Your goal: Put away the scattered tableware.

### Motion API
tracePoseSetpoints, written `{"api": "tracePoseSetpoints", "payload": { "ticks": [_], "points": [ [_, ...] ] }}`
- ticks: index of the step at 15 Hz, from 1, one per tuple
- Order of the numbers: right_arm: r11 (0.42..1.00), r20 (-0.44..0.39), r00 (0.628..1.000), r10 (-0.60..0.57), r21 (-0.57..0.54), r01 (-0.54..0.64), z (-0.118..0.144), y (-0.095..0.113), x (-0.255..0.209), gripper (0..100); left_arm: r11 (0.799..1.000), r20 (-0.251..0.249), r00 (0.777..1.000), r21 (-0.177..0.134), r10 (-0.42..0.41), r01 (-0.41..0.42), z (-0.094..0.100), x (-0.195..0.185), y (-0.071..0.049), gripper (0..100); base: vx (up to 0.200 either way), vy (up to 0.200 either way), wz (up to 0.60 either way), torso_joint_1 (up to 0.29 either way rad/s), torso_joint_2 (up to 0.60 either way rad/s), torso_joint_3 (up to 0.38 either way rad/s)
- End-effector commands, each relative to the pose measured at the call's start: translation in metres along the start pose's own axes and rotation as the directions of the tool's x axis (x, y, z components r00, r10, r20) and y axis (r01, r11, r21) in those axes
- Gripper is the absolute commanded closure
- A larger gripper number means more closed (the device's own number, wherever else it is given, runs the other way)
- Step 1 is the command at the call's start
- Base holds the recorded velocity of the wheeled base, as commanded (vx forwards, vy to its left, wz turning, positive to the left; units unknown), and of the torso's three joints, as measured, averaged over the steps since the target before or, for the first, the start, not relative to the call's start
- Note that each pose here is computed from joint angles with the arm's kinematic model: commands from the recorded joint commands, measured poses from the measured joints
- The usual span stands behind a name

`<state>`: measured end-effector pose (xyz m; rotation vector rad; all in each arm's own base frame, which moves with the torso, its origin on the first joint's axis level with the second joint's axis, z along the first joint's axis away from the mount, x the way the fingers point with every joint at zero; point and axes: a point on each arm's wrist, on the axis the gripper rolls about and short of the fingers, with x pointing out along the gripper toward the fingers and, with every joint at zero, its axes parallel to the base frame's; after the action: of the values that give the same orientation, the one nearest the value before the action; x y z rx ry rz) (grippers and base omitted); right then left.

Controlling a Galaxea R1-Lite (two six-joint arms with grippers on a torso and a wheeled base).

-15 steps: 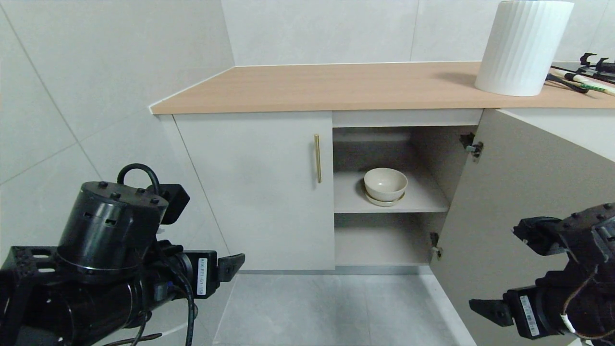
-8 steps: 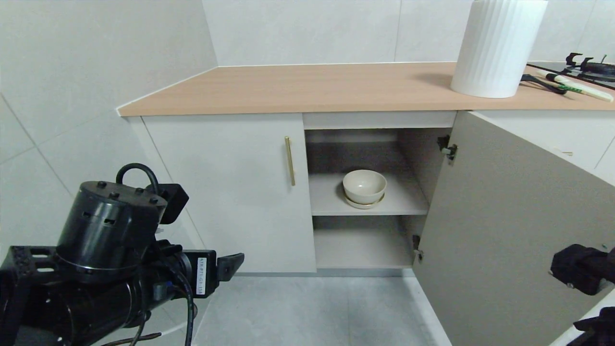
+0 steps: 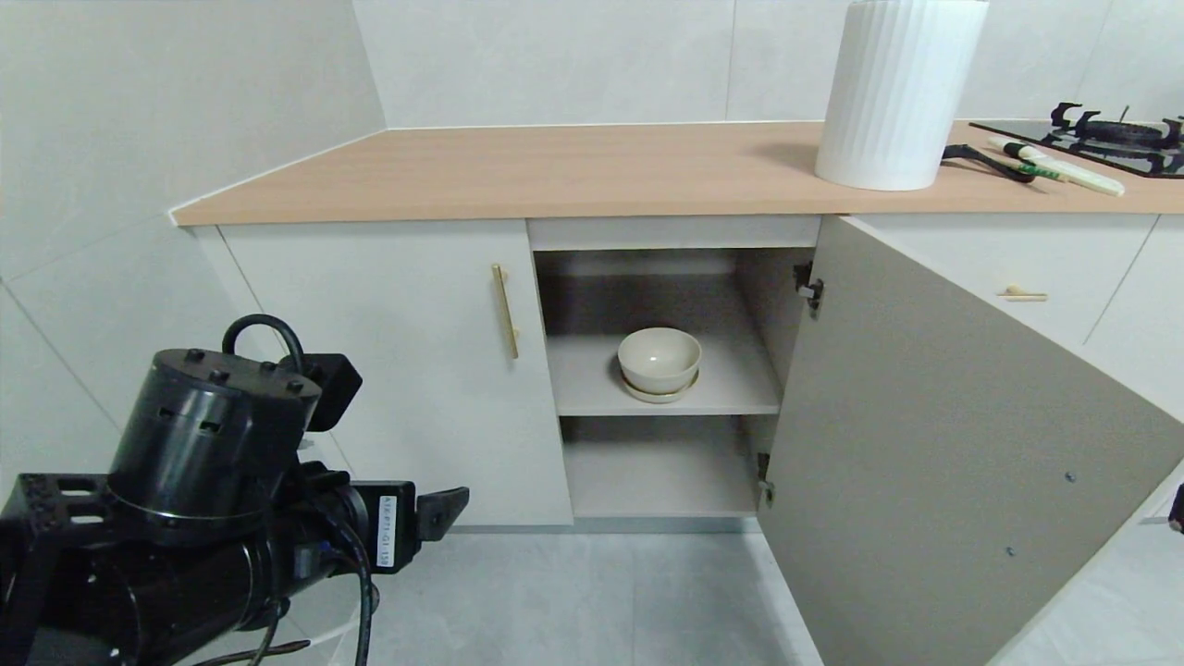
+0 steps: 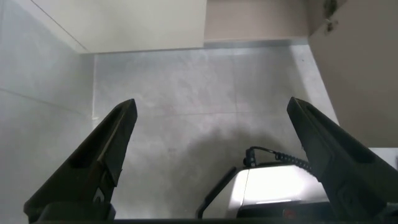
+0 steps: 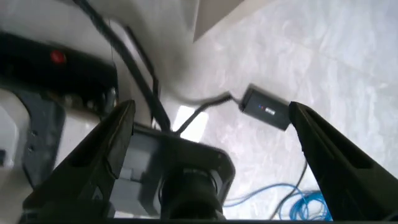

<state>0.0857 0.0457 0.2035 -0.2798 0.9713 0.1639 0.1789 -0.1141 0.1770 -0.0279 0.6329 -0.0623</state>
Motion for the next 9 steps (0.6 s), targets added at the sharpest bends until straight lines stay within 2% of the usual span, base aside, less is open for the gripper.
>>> {"api": "tracePoseSetpoints", "payload": {
  "ticks": [1, 5, 9],
  "points": [
    [0.992, 0.033, 0.997, -0.073, 0.105, 0.069, 0.007, -0.013, -0.007, 0, 1.000, 0.001, 1.000, 0.000, -0.002, 0.002, 0.000, 0.000, 0.000, 0, 0.000, 0.000, 0.00, 0.000, 0.00, 0.000],
    [0.971, 0.015, 0.984, -0.176, 0.168, 0.171, 0.009, -0.032, -0.010, 0, 1.000, 0.000, 1.000, 0.000, -0.001, 0.001, 0.000, 0.000, 0.000, 0, 0.000, 0.000, 0.00, 0.000, 0.00, 0.000],
    [0.928, -0.032, 0.949, -0.313, 0.201, 0.313, 0.005, -0.058, -0.011, 0, 1.000, 0.000, 1.000, 0.000, -0.001, 0.001, 0.000, 0.000, 0.000, 0, 0.000, 0.000, 0.00, 0.000, 0.00, 0.000]
  ]
}}
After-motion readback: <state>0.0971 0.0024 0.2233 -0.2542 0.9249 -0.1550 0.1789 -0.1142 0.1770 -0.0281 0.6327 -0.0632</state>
